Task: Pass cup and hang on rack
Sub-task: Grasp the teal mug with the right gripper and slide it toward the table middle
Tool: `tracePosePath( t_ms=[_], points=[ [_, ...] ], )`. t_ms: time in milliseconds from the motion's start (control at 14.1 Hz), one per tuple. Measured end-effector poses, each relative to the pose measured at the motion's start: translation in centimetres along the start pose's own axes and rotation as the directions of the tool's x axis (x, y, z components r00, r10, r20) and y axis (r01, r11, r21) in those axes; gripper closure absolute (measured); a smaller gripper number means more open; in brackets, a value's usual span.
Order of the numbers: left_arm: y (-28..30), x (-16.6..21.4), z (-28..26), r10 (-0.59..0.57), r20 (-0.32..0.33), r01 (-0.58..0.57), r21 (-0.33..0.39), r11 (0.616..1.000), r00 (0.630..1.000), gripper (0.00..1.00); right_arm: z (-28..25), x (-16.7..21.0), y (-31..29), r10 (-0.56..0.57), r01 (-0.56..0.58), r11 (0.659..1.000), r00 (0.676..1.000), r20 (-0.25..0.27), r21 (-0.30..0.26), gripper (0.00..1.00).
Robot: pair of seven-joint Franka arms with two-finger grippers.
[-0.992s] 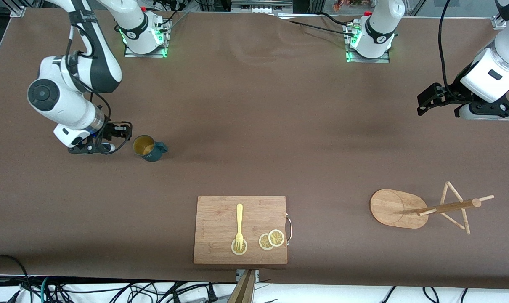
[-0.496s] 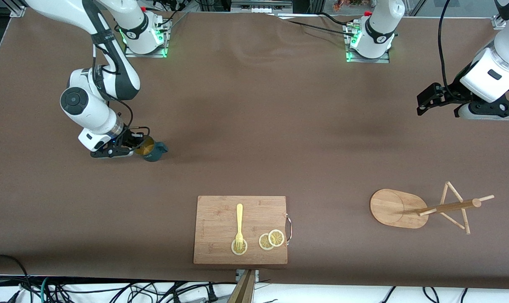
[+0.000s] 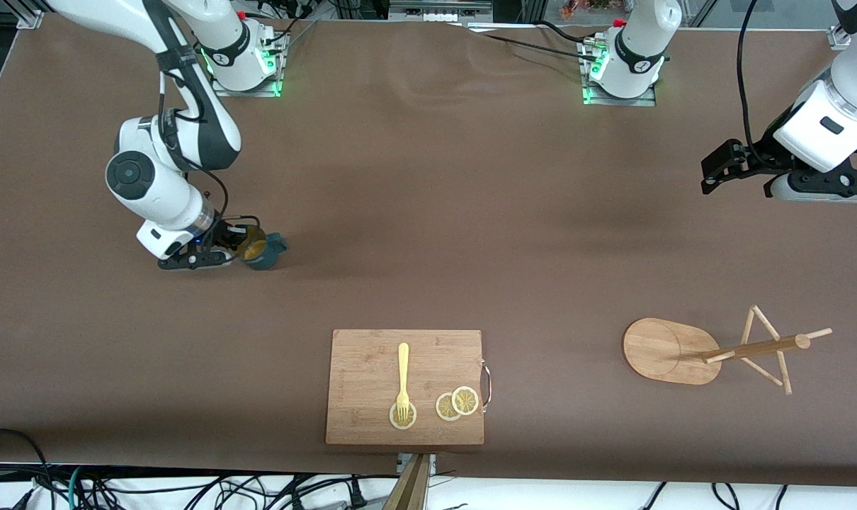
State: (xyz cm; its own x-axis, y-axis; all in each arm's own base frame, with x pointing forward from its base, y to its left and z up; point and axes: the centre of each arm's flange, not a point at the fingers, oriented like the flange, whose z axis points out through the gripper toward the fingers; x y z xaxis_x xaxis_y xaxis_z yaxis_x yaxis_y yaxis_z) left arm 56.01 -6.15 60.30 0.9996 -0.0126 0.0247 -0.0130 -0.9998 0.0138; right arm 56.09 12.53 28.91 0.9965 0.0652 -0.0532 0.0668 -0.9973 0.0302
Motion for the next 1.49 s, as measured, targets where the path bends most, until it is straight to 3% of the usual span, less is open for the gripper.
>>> tracePosePath(
  t_ms=[71,212,496,779,921,1204,1488],
  points=[
    [0.0,0.0,0.0,0.0,0.0,0.0,0.0,1.0,1.0,0.0,-1.4,0.5,-2.8,0.038,-0.038,0.999,0.999,0.003,0.007,0.96],
    [-0.2,0.0,0.0,-0.003,0.0,0.003,0.0,1.0,1.0,0.0,-3.4,1.5,-10.5,0.134,-0.133,0.988,0.991,-0.007,0.077,0.96],
    [-0.9,0.1,0.1,-0.015,0.001,0.015,0.001,1.0,1.0,0.0,-3.2,2.6,-25.8,0.241,-0.236,0.958,0.97,-0.014,0.161,0.96],
    [-1.4,0.4,0.3,-0.024,-0.002,0.024,0.006,1.0,1.0,0.0,1.6,0.8,-35.1,0.267,-0.267,0.952,0.963,0.017,0.152,0.96],
    [-1.7,0.4,0.1,-0.018,-0.01,0.018,0.045,0.999,1.0,0.0,3.4,0.1,-36.9,0.266,-0.266,0.953,0.964,0.021,0.148,0.91],
    [-1.5,0.5,-0.6,-0.007,-0.025,0.009,0.07,0.998,1.0,0.0,1.1,1.8,-36.2,0.283,-0.276,0.946,0.959,-0.02,0.173,0.57],
    [-2.0,0.8,0.1,-0.017,-0.01,0.018,0.073,0.997,1.0,0.0,-7.4,5.1,-29.6,0.347,-0.333,0.931,0.935,-0.076,0.15,0.15]
  ],
)
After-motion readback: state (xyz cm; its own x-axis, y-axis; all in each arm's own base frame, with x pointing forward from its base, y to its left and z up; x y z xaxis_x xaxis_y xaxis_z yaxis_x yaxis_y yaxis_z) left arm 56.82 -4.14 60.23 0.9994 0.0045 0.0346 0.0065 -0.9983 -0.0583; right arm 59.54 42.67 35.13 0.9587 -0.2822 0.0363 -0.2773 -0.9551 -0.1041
